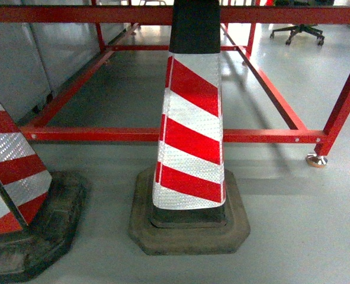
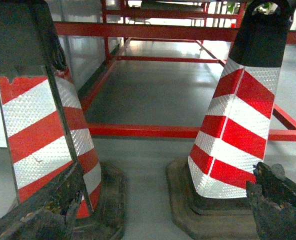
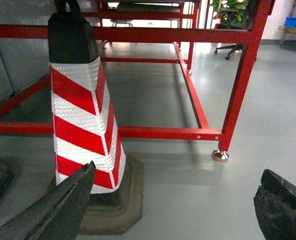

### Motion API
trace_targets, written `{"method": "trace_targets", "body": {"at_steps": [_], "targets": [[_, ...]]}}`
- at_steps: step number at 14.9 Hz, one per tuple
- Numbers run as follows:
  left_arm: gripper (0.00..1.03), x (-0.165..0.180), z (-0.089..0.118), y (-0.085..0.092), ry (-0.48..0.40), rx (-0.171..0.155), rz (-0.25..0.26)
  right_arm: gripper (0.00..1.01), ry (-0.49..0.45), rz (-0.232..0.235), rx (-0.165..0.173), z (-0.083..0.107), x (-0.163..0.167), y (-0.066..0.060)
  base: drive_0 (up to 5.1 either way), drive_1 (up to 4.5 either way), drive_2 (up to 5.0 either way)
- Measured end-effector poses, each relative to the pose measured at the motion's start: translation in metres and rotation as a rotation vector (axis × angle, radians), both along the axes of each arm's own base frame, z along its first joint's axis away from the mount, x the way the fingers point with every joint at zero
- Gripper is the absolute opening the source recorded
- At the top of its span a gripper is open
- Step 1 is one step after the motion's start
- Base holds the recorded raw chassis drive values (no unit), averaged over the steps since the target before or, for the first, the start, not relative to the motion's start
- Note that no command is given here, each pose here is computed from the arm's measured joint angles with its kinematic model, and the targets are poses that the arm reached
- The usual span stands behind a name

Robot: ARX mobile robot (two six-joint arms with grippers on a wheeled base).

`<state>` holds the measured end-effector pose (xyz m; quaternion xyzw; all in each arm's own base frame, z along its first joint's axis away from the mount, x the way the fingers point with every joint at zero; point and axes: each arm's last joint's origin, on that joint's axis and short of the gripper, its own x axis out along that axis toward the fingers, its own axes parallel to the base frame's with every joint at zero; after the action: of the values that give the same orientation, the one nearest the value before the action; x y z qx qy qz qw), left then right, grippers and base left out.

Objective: Sort blue parts and orange caps into right shelf containers

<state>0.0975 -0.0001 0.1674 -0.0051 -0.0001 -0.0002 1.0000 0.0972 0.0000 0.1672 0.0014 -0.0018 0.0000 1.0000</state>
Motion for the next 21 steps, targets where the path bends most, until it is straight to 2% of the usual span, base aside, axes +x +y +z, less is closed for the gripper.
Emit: {"method": "trace_targets", "body": {"at_steps": [21], "targets": [[0.98, 0.0000, -0.0004, 0.0000, 0.004, 0.000, 0.000, 0.98, 0.002, 0.000, 0.000, -0.0002, 0.0000, 0.0000, 0.0, 0.00, 0.0]]}}
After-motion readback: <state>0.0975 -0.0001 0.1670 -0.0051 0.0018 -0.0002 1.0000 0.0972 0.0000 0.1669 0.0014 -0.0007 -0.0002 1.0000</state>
